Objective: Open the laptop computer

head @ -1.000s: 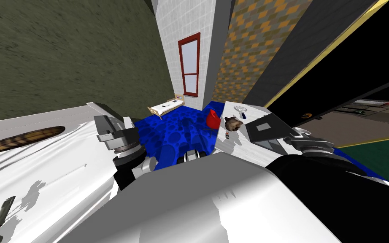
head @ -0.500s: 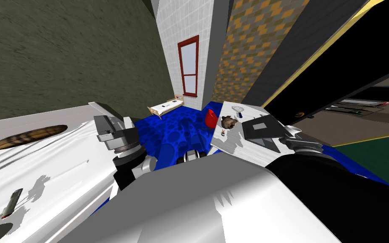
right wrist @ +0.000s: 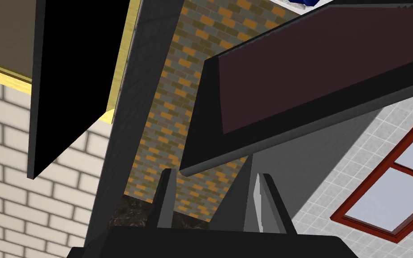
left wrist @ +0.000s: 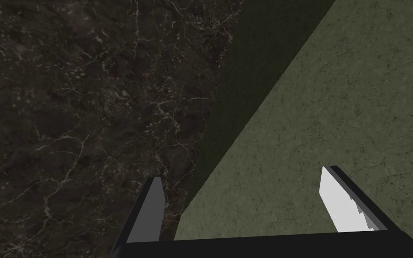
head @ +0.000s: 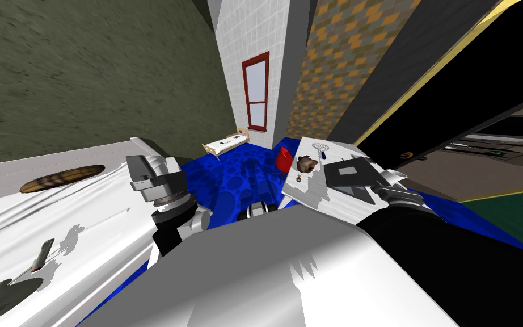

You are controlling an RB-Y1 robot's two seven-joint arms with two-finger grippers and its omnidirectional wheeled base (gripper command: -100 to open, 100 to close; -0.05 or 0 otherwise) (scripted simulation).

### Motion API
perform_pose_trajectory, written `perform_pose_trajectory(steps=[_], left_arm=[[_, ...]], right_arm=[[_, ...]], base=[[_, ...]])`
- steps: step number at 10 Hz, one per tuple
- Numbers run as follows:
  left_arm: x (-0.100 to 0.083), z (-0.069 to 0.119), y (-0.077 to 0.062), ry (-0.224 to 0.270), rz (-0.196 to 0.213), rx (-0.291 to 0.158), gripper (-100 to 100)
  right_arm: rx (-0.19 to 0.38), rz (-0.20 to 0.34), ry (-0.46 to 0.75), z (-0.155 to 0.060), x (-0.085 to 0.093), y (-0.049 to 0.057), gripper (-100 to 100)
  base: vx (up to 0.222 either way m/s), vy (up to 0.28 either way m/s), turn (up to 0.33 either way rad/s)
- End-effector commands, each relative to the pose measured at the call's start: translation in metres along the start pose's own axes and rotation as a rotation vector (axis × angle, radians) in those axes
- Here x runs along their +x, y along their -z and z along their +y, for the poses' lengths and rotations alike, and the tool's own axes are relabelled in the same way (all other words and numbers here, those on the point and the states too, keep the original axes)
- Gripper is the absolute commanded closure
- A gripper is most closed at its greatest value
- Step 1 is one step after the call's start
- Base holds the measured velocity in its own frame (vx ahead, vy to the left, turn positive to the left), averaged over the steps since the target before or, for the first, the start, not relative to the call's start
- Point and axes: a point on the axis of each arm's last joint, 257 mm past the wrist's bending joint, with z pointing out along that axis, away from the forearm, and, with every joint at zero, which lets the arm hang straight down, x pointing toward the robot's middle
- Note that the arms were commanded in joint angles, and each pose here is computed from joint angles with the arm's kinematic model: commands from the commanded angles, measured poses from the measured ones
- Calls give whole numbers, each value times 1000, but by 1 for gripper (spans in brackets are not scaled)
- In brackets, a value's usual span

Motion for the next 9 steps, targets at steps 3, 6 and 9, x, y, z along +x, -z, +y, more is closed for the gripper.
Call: perform_pose_trajectory(steps=[3, 6, 9], left_arm=[[0, 0, 0, 0, 0, 0, 0], [0, 0, 0, 0, 0, 0, 0], [0, 0, 0, 0, 0, 0, 0]], right_arm=[[-24, 10, -78, 21, 18, 0, 100], [-27, 14, -119, 28, 24, -1, 100], [-14, 17, -117, 9, 11, -3, -100]], base=[[-13, 3, -11], [-9, -8, 29], [-9, 3, 33]])
